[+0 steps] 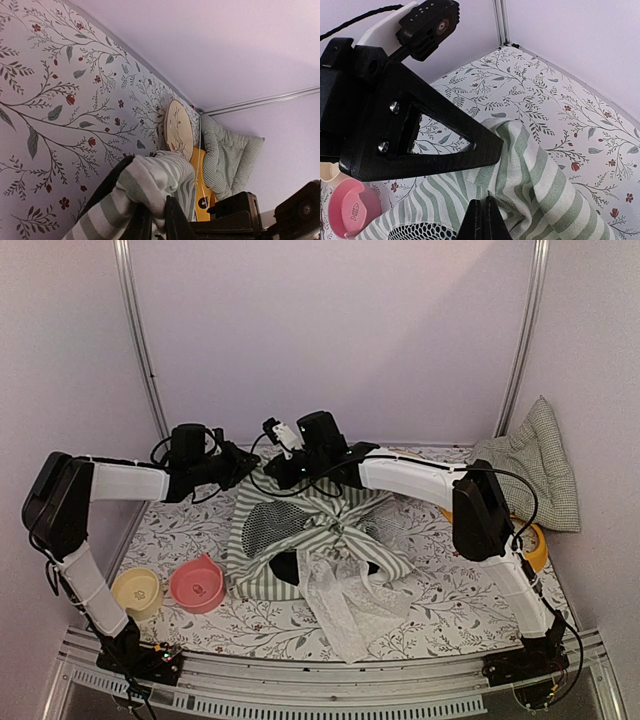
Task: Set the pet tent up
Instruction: Insert the tent pole into the pole socket of the pet tent.
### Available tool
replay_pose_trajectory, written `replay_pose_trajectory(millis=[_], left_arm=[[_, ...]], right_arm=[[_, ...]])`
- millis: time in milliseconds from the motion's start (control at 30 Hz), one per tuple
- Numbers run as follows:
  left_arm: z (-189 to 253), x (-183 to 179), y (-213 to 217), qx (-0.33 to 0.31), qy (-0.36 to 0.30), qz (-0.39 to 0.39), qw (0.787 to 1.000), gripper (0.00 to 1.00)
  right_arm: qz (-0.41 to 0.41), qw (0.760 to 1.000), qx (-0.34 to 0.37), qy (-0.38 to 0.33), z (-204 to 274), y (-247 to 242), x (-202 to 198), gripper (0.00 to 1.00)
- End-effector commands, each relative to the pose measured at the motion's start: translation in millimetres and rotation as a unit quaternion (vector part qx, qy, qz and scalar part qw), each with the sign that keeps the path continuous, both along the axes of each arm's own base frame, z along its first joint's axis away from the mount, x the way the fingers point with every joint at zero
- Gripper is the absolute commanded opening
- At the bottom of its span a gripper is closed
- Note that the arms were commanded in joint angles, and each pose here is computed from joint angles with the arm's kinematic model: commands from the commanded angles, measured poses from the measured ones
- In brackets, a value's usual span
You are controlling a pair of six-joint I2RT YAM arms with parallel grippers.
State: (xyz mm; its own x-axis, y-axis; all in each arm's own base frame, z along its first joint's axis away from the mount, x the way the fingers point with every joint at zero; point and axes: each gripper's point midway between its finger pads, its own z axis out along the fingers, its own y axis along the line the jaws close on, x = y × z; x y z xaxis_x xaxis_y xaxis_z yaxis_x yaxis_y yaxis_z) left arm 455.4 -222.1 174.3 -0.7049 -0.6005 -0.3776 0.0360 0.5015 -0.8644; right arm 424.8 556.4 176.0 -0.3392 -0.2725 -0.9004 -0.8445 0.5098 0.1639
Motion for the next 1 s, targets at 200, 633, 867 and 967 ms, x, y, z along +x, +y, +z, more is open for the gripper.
replay_pose_trajectory(millis=[200, 633, 867, 967], left_arm=[[-12, -19, -34, -0.027, 0.004, -0.094, 0.995, 0.00], [-4, 26, 29, -0.020, -0.016, -0.037, 0.999, 0.00], [0, 34, 36, -0.024, -0.018, -0.035, 0.999, 0.00], [3, 36, 37, -0.027, -0.019, -0.035, 0.999, 0.00]], right_arm=[[0.034, 0.999, 0.024, -0.036, 25, 16, -11, 0.04], [0.004, 0.999, -0.048, -0.001, 24, -54, -41, 0.56], [-0.010, 0.996, -0.082, 0.013, 3, -61, -29, 0.51], [-0.003, 0.996, -0.088, 0.011, -5, -49, -19, 0.48]])
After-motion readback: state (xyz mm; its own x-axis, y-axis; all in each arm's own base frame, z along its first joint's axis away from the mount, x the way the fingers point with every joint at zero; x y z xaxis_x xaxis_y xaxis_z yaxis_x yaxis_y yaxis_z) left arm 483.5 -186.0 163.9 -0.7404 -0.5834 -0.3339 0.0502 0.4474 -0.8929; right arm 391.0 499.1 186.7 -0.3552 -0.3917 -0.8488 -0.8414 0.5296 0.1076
